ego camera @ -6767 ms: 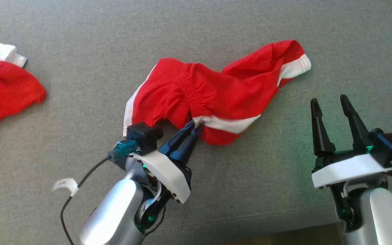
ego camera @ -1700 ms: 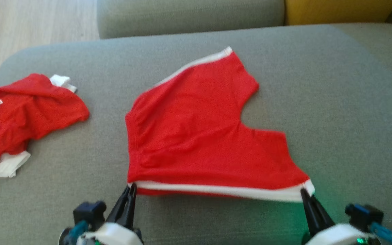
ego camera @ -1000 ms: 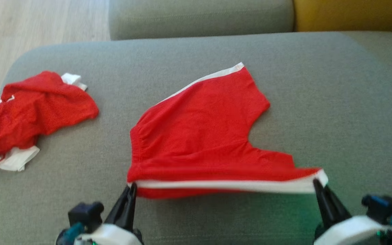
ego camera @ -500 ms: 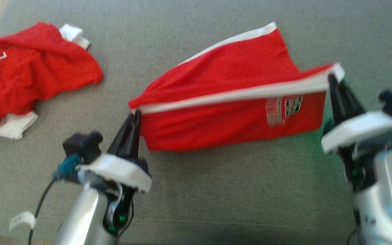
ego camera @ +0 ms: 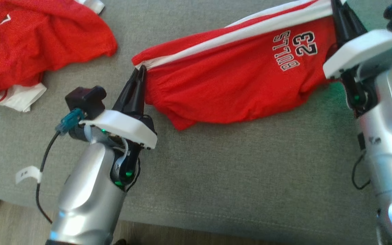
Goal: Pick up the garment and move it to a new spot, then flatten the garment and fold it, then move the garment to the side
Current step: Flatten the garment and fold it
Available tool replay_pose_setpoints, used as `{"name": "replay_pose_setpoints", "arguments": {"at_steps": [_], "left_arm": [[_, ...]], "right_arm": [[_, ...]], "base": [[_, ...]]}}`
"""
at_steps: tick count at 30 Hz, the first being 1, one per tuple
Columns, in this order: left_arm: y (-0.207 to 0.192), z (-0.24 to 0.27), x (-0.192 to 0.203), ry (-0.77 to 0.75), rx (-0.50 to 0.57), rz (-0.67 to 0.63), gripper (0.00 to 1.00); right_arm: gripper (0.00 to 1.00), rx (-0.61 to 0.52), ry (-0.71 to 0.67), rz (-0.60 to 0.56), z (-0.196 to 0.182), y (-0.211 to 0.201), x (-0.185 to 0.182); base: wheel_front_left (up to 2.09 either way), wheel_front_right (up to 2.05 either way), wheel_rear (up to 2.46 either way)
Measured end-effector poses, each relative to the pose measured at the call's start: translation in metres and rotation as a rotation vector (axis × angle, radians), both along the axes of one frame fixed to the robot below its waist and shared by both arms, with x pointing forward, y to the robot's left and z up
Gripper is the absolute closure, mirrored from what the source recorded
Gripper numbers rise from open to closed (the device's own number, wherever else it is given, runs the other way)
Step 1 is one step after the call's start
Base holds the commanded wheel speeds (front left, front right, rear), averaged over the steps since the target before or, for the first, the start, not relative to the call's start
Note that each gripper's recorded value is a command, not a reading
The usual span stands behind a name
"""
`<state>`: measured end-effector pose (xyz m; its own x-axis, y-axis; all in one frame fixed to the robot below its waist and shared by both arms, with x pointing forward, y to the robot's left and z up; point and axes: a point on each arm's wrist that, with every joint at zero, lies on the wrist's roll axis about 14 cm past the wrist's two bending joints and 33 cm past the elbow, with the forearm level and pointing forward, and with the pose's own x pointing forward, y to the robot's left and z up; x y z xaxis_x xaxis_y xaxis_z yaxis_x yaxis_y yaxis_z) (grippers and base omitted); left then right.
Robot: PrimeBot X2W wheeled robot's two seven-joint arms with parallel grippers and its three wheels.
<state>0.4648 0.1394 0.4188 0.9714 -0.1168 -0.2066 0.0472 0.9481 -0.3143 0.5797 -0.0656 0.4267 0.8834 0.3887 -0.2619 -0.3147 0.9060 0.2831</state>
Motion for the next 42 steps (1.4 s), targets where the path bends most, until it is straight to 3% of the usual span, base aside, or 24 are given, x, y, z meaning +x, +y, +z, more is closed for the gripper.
{"name": "replay_pose_setpoints", "arguments": {"at_steps": [3,4,5,6,7,16,27,34,42], "left_arm": [[0.002,-0.010,0.004,0.023,-0.005,0.006,1.00],[0.002,-0.012,0.005,0.025,-0.010,0.005,0.65],[0.003,-0.013,0.006,0.028,-0.013,0.006,0.13],[0.003,-0.013,0.007,0.024,-0.015,0.009,0.00],[0.003,-0.013,0.007,0.022,-0.016,0.012,0.00],[0.010,0.025,0.009,-0.112,0.053,0.062,0.00],[0.021,0.065,-0.021,-0.246,0.160,0.071,0.00],[0.021,0.069,-0.052,-0.251,0.188,0.047,0.00],[0.019,0.068,-0.076,-0.247,0.208,0.030,0.00]], "right_arm": [[1.00,-0.005,0.020,0.015,-0.012,0.007,0.007],[0.81,-0.011,0.025,0.020,-0.016,0.009,0.008],[0.58,-0.012,0.026,0.022,-0.019,0.010,0.008],[0.10,-0.017,0.020,0.029,-0.021,0.012,0.008],[0.00,-0.022,0.013,0.032,-0.022,0.013,0.007],[0.00,-0.027,-0.159,0.011,0.010,0.003,-0.002],[0.00,-0.061,-0.353,-0.016,0.059,-0.013,-0.053],[0.00,-0.070,-0.349,-0.076,0.060,-0.032,-0.114],[0.00,-0.079,-0.338,-0.134,0.068,-0.050,-0.151]], "base": [[0.00,0.00,0.00],[0.00,0.00,0.00],[0.00,0.00,0.00],[0.00,0.00,0.00],[0.00,0.00,0.00],[0.00,0.00,0.00],[0.00,0.00,0.00],[0.00,0.00,0.00],[0.00,0.00,0.00]]}}
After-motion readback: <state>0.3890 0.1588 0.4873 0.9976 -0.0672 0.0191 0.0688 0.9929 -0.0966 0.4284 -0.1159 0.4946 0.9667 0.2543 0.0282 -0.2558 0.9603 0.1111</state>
